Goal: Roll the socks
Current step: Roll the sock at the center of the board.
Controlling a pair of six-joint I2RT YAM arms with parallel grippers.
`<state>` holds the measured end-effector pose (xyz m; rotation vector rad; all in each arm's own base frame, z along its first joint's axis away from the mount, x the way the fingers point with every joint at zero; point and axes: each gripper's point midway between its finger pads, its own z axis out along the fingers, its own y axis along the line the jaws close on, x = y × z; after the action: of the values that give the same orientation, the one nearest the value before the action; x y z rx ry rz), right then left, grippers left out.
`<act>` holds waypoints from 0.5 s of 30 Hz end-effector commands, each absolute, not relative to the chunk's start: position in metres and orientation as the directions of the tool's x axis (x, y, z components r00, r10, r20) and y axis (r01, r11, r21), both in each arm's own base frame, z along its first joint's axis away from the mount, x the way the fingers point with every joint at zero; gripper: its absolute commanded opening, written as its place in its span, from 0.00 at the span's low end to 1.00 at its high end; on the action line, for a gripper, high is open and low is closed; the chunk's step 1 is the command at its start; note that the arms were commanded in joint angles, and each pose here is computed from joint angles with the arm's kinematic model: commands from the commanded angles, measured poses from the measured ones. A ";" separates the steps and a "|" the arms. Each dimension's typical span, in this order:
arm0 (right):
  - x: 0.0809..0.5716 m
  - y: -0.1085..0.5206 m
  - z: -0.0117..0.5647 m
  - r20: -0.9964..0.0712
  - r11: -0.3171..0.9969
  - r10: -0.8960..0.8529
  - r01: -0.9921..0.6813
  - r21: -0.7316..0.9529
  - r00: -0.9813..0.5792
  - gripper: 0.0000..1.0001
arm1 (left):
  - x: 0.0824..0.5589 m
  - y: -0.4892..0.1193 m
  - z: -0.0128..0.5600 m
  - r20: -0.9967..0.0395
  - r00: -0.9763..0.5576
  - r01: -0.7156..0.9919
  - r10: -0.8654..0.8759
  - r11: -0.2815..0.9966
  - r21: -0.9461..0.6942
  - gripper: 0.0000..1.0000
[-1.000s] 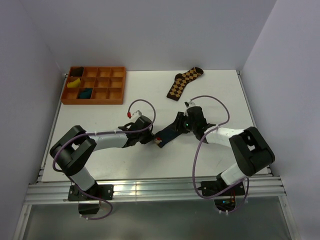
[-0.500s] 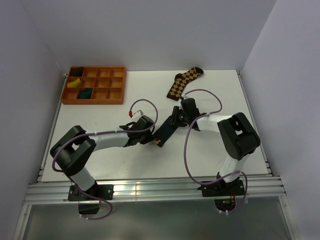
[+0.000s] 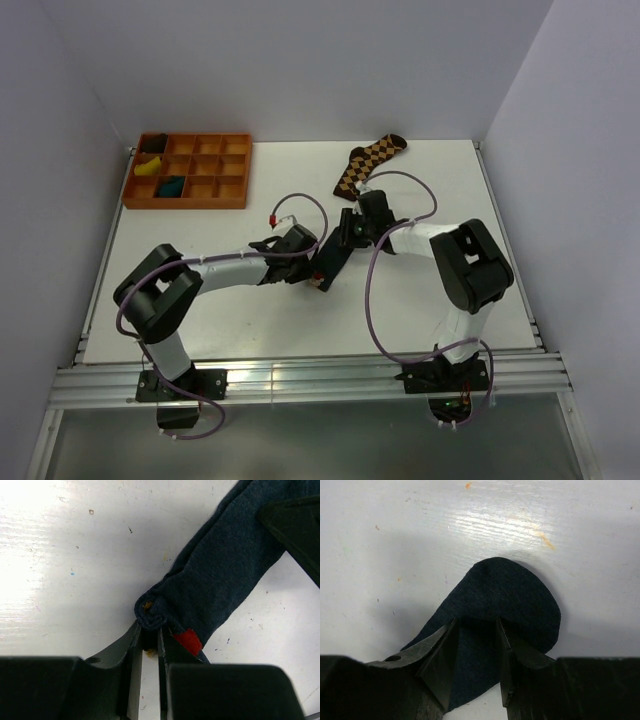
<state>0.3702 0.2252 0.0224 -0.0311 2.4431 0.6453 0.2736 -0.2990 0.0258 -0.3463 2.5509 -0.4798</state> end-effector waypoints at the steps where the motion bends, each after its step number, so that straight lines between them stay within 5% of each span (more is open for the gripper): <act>1: 0.362 0.217 0.025 -0.579 0.884 0.075 -0.215 0.416 -0.812 0.44 | 0.254 -0.274 0.001 -0.411 -0.879 -0.154 -0.243 0.959 -0.236 0.00; 8: 0.343 0.223 0.105 -0.767 0.824 0.070 -0.397 0.405 -0.637 0.47 | 0.256 -0.274 -0.003 -0.403 -0.879 -0.180 -0.255 0.960 -0.215 0.00; 15: 0.292 0.237 0.119 -0.883 0.807 0.017 -0.515 0.290 -0.470 0.48 | 0.259 -0.277 -0.001 -0.401 -0.883 -0.175 -0.245 0.963 -0.204 0.00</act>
<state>0.2982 0.2291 0.1073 -0.3069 2.0914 0.7065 0.2759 -0.3000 0.0244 -0.3414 2.5899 -0.4010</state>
